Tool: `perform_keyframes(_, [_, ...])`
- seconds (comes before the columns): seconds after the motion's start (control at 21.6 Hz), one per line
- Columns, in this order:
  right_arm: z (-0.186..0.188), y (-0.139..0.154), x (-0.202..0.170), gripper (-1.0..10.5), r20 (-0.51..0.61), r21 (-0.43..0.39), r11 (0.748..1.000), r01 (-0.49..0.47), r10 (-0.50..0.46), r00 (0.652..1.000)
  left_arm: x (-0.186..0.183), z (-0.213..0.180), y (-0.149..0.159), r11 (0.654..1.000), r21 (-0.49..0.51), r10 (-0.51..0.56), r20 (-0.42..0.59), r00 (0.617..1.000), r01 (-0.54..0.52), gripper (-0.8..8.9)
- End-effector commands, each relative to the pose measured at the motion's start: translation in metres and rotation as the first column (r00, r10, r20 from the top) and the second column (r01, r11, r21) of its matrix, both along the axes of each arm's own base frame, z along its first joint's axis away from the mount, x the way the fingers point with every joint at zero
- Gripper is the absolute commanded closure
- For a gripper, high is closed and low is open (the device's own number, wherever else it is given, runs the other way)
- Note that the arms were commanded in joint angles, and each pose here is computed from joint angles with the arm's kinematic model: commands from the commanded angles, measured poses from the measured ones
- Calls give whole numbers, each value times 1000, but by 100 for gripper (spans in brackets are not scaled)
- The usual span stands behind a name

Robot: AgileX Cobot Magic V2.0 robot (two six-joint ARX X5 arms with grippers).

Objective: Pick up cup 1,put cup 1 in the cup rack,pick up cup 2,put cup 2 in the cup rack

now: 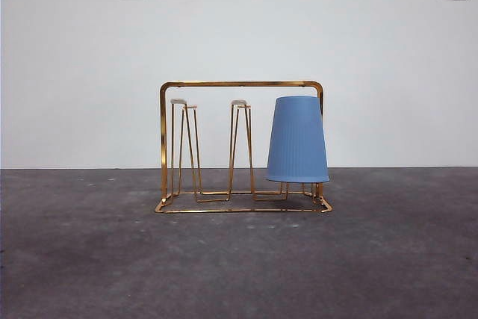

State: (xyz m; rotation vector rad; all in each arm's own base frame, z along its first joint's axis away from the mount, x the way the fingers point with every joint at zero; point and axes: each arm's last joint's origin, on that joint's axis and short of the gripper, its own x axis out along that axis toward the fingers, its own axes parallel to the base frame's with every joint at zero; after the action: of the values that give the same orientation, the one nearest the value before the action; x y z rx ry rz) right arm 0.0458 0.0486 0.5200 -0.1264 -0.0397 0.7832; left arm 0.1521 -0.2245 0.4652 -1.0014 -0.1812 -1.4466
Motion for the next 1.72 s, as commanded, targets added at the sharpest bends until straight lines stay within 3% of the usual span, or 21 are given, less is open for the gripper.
perform_keyframes(0.05, [-2,-5,-4,756,-3,-8,1000,8,-8,1000,4,1,11,999,28,44,7,999,-44,821])
perform_keyframes(0.19, [-11,-12,-10,756,-52,-59,998,14,-17,999,9,3,27,983,118,139,18,990,-141,821])
perform_keyframes(0.28, [-18,-17,-13,757,-101,-115,992,43,-55,993,9,2,42,936,238,254,48,966,-258,820])
perform_keyframes(0.32, [-22,-18,-13,757,-126,-142,988,56,-74,989,7,0,51,894,302,329,61,942,-332,820])
perform_keyframes(0.42, [-28,-21,-15,757,-168,-187,980,69,-102,980,2,-4,67,762,429,487,115,866,-485,820])
perform_keyframes(0.46, [-31,-21,-16,757,-184,-203,977,67,-105,977,-2,-7,74,668,488,566,156,810,-561,820])
perform_keyframes(0.6, [-34,-23,-17,757,-222,-215,974,66,-114,968,-5,-15,85,464,588,681,241,691,-663,820])
perform_keyframes(0.74, [-38,-24,-18,761,-257,-239,969,62,-125,958,-4,-23,89,295,657,724,321,611,-694,820])
perform_keyframes(0.79, [-40,-24,-19,761,-275,-247,967,60,-130,953,-3,-26,88,255,674,726,340,597,-693,820])
perform_keyframes(1.07, [-49,-27,-21,763,-358,-293,955,54,-161,920,15,-42,74,115,724,724,408,557,-680,820])
perform_keyframes(1.44, [-51,-28,-23,765,-395,-280,959,33,-147,907,61,-74,54,3,779,719,434,543,-627,821])
perform_keyframes(1.72, [-51,-28,-23,766,-402,-274,961,38,-150,903,89,-94,52,-39,808,724,428,541,-588,821])
